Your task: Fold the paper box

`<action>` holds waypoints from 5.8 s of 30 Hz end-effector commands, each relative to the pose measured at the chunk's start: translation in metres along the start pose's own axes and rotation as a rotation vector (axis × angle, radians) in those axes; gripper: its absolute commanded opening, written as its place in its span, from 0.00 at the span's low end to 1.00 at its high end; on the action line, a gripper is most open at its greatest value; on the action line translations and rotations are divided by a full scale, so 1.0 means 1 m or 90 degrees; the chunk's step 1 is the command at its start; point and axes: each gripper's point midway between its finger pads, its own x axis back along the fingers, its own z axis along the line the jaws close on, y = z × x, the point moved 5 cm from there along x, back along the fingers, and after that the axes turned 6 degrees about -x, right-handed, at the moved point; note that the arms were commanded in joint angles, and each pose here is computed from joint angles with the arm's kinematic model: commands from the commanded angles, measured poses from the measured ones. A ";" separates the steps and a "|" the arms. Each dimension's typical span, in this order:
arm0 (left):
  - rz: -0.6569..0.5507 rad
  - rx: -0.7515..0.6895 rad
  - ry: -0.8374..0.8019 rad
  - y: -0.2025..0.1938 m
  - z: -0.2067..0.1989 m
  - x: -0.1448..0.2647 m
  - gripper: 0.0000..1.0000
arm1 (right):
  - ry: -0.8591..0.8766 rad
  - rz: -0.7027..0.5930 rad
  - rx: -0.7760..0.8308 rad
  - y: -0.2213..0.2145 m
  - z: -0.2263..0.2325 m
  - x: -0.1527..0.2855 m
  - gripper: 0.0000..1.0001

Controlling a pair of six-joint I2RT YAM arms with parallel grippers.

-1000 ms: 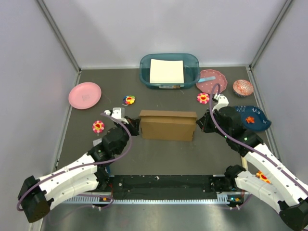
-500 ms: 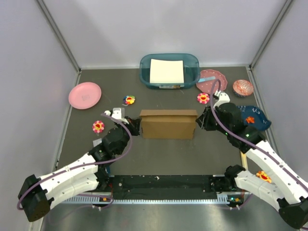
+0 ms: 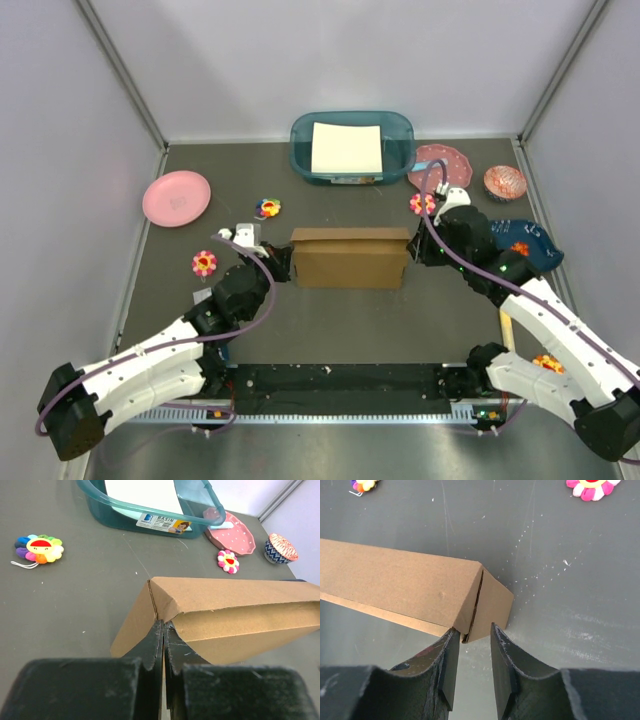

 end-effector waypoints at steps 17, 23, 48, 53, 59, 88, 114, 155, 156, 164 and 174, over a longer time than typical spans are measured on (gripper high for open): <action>0.159 -0.105 0.045 -0.056 0.027 0.011 0.00 | 0.034 -0.095 0.014 0.043 0.021 0.006 0.30; 0.158 -0.107 0.044 -0.056 0.026 0.011 0.00 | 0.024 -0.083 0.019 0.038 0.018 -0.002 0.15; 0.179 -0.099 0.052 -0.069 0.031 0.013 0.00 | -0.012 -0.007 -0.001 -0.027 -0.015 -0.020 0.00; 0.155 -0.084 0.040 -0.054 0.025 0.014 0.10 | -0.011 -0.010 -0.003 -0.027 -0.015 -0.018 0.00; 0.100 -0.078 0.031 -0.016 0.015 0.017 0.41 | -0.010 -0.014 -0.007 -0.021 -0.012 -0.016 0.00; 0.023 -0.073 -0.007 0.039 -0.012 0.006 0.35 | -0.008 -0.014 -0.007 -0.019 -0.010 -0.016 0.00; 0.019 -0.076 -0.027 0.045 -0.017 -0.004 0.08 | -0.004 -0.005 -0.009 -0.022 -0.010 -0.017 0.00; 0.286 -0.069 0.094 -0.113 0.045 0.010 0.00 | 0.014 0.007 -0.016 -0.031 -0.011 -0.013 0.00; 0.283 -0.069 0.093 -0.112 0.044 0.010 0.00 | 0.015 0.005 -0.018 -0.030 -0.010 -0.012 0.00; 0.264 -0.073 0.088 -0.100 0.041 0.008 0.00 | 0.034 -0.061 -0.014 0.007 0.003 0.016 0.14; 0.250 -0.063 0.074 -0.091 0.035 0.006 0.00 | 0.098 -0.145 -0.018 0.064 0.037 0.045 0.23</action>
